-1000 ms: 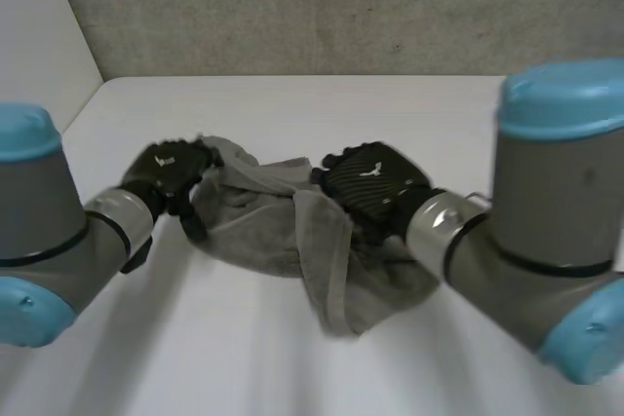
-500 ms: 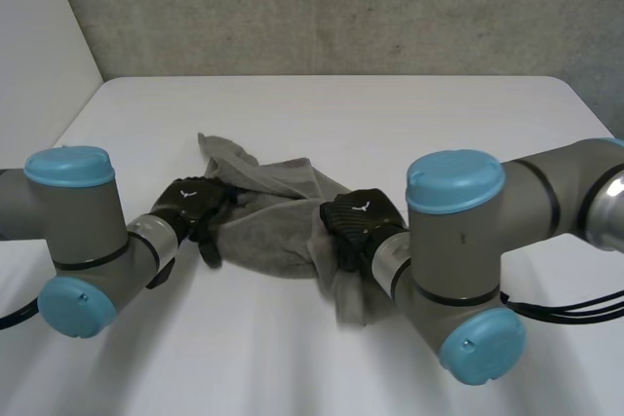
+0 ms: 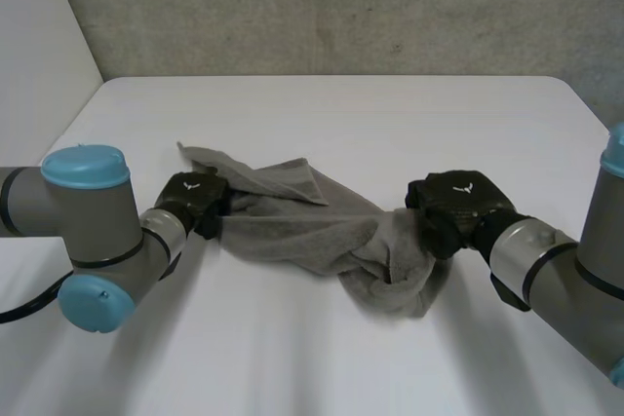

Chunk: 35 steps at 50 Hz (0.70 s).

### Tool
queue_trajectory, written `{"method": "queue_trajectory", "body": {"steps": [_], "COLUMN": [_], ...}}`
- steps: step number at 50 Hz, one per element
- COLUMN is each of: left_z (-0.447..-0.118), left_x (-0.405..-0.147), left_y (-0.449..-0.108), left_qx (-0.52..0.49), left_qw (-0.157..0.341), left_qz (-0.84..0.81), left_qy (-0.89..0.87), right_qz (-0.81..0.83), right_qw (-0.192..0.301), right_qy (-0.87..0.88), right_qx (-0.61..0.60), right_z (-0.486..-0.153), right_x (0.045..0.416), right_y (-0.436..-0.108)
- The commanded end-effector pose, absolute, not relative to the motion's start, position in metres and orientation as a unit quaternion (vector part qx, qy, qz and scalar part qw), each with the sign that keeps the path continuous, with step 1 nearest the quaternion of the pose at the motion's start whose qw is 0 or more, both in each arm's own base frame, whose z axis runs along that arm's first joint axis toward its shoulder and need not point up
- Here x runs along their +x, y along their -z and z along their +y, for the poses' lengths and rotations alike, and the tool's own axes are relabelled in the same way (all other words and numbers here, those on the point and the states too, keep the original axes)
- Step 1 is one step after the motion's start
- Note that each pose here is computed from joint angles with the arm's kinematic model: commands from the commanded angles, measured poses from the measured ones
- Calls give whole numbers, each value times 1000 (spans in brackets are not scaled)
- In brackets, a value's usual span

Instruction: Fold the towel.

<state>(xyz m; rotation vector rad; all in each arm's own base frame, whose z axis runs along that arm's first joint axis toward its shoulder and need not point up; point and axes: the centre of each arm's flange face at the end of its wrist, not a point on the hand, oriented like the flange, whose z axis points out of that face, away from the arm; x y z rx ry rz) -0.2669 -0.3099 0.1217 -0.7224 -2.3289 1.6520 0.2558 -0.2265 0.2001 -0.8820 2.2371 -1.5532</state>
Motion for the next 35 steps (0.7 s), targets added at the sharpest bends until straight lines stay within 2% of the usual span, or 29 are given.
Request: {"method": "queue_trajectory", "body": {"steps": [1, 3, 14, 18, 23, 25, 27, 28, 30, 33, 35], "left_z": [-300, -297, -279, -271, -250, -244, -238, -233, -228, -218, -213], "left_x": [-272, -272, -273, -270, -268, -268, -267, -266, -266, -266, -266], "left_y": [-147, -150, -161, -168, -180, -184, -186, -188, -189, -190, -189], "left_qx": [-247, -248, -257, -257, -264, -266, -268, -269, -272, -278, -281], "left_qw": [110, 112, 120, 120, 126, 129, 131, 131, 133, 137, 138], "left_qz": [-768, -766, -759, -757, -750, -747, -745, -744, -744, -742, -743], "left_qy": [-581, -583, -586, -588, -593, -596, -596, -597, -596, -594, -592], "right_qz": [766, 759, 749, 757, 761, 764, 773, 773, 782, 787, 798], "right_qw": [105, 81, 42, -8, -32, -28, 2, 2, 35, 52, 95], "right_qy": [518, 515, 498, 426, 425, 447, 490, 490, 518, 524, 514], "right_qx": [-365, -391, -435, -495, -490, -465, -403, -403, -344, -321, -299], "right_z": [-217, -215, -213, -212, -228, -234, -247, -247, -256, -260, -260], "right_x": [251, 247, 239, 216, 202, 204, 208, 208, 211, 213, 224], "right_y": [-185, -181, -180, -178, -198, -210, -233, -234, -250, -254, -247]}}
